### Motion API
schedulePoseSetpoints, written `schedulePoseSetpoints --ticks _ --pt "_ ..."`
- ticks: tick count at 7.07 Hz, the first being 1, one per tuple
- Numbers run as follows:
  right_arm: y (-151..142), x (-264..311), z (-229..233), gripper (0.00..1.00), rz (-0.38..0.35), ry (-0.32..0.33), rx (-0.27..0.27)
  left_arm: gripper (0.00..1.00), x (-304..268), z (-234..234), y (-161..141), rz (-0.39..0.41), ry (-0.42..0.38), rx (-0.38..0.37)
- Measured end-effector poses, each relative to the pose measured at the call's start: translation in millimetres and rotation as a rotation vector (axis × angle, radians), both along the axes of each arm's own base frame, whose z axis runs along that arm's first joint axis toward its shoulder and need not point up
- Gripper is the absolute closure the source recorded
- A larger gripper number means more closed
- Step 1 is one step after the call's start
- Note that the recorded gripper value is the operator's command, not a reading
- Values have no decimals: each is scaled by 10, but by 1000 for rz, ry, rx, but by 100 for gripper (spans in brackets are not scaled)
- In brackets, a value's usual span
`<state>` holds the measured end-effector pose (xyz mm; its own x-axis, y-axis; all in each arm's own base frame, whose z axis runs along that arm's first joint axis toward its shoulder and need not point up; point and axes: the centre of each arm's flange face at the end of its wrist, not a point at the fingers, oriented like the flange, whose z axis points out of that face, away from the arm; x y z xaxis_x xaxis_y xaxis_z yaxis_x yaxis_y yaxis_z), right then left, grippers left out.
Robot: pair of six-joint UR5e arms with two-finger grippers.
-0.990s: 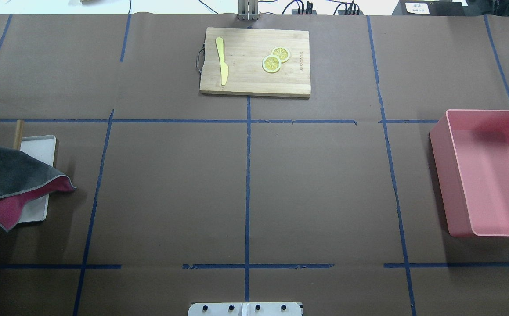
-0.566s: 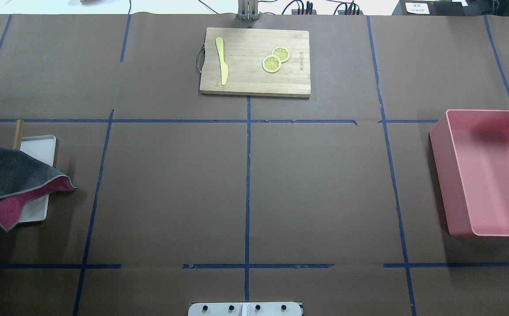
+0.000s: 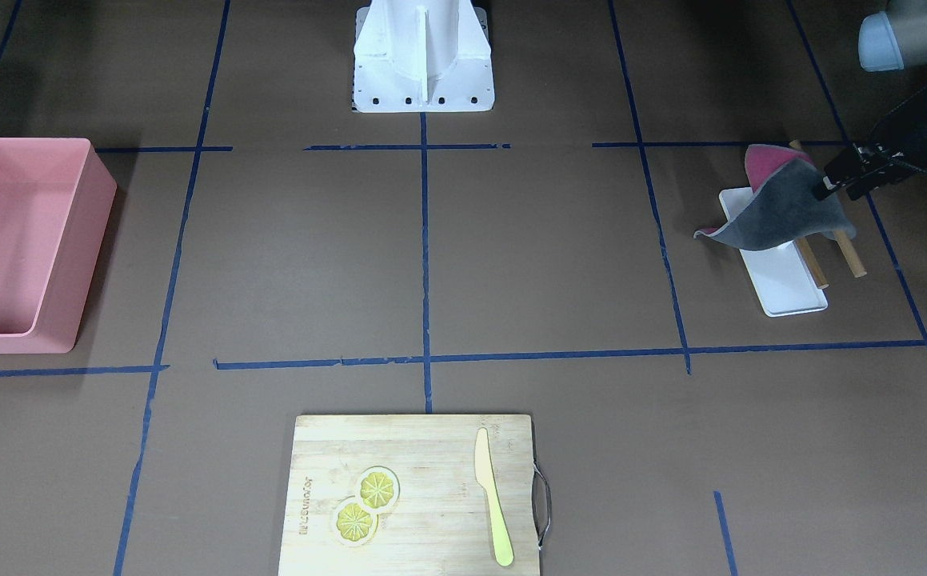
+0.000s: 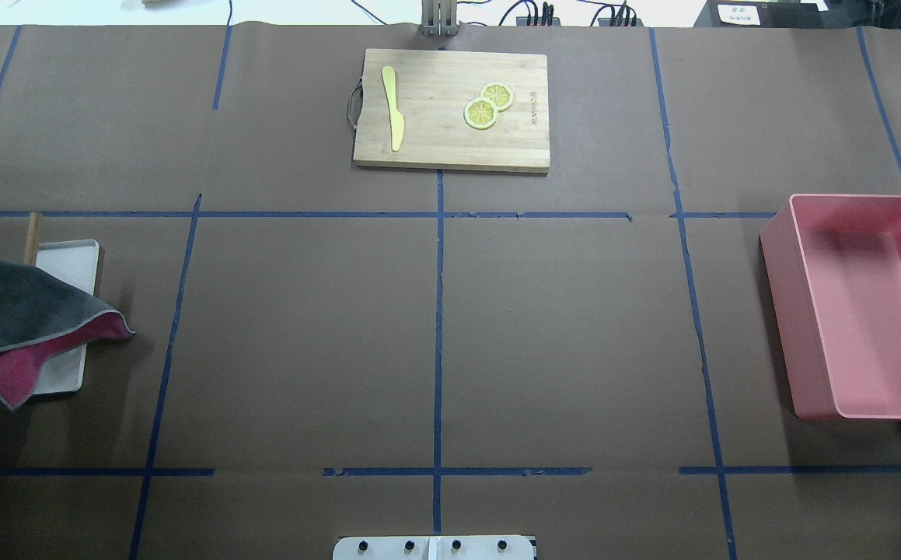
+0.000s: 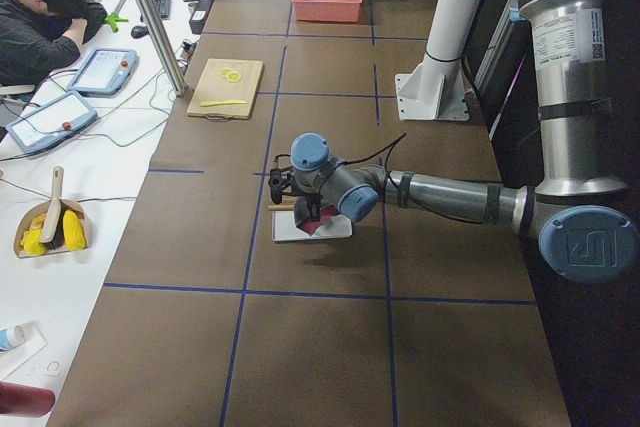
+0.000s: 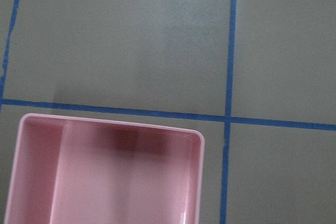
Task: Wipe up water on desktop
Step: 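Lower the left gripper onto the grey-pink cloth on the white tray and grasp it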
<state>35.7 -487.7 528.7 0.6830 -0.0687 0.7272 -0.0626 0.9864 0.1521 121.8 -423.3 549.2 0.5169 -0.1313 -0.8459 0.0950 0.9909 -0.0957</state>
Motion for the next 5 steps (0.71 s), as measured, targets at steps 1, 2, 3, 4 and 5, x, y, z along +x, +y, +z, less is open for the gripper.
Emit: schedulePoseSetpoints --ticks 1,2,3,4,5 --pt "5 -213 -158 0 -4 -11 -12 31 4 21 -3 1 -1 -2" --pt "14 -322 -242 0 -8 -16 -15 32 8 30 -3 2 -1 -3" --pt "19 -363 -281 0 -10 -18 -14 32 17 34 -2 4 -1 -3" --pt "21 -375 -296 0 -10 -19 -14 36 36 38 4 9 -2 -4" --pt "22 -378 -299 0 -9 -19 -14 47 59 38 10 14 -2 -5"
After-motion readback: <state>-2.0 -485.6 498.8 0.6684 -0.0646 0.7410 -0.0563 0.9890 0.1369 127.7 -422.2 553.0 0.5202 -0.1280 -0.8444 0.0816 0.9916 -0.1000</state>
